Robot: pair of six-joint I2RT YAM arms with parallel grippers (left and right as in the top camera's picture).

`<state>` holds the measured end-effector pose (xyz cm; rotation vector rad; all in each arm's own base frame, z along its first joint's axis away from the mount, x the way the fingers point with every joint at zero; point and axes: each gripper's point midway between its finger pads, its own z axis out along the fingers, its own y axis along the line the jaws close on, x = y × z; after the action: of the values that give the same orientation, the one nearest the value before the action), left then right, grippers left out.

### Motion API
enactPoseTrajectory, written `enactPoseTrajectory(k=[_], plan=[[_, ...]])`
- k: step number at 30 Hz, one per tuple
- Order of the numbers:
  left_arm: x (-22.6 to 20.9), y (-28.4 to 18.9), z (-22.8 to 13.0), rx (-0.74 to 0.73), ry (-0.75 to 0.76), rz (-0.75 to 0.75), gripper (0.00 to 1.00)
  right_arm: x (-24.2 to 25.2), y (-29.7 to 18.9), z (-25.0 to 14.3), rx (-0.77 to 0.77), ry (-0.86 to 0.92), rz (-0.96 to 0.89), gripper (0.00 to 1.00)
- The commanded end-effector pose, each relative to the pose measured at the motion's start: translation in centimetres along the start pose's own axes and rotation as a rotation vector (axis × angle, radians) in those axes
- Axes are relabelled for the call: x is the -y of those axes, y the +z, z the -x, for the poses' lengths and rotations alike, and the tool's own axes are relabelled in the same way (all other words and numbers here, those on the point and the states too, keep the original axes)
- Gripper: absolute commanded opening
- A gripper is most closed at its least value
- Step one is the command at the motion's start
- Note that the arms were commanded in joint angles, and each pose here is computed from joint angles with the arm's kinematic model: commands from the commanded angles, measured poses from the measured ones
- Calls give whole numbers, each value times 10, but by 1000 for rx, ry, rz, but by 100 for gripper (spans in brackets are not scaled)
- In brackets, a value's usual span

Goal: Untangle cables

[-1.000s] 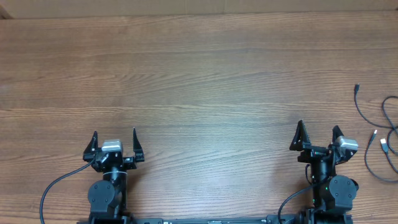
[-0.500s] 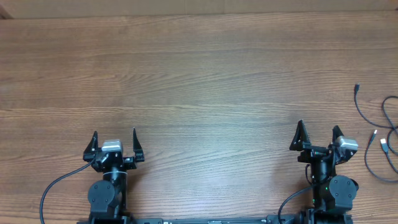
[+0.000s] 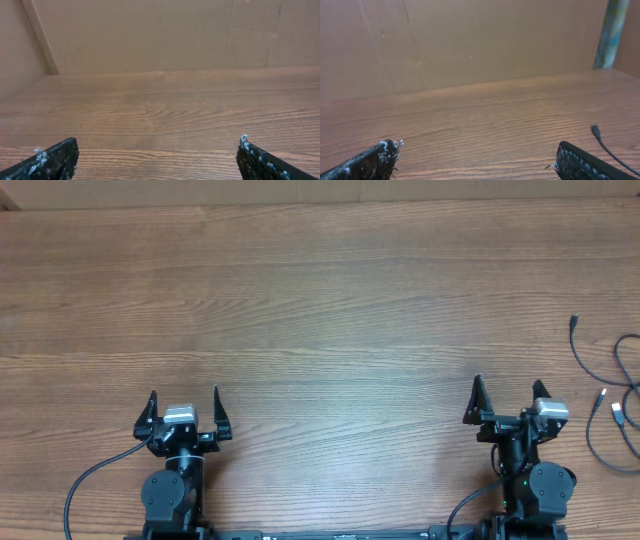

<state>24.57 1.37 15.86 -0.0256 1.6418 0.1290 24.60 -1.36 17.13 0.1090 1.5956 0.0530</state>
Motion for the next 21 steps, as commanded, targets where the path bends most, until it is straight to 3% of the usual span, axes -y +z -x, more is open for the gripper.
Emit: enactPoseTrajectory(k=[1,21], plan=[[0,0,0,6,5,-5,100,-10,0,-2,4,-33,55,100],[0,0,0,6,4,-5,100,-9,0,-1,5,21,54,100]])
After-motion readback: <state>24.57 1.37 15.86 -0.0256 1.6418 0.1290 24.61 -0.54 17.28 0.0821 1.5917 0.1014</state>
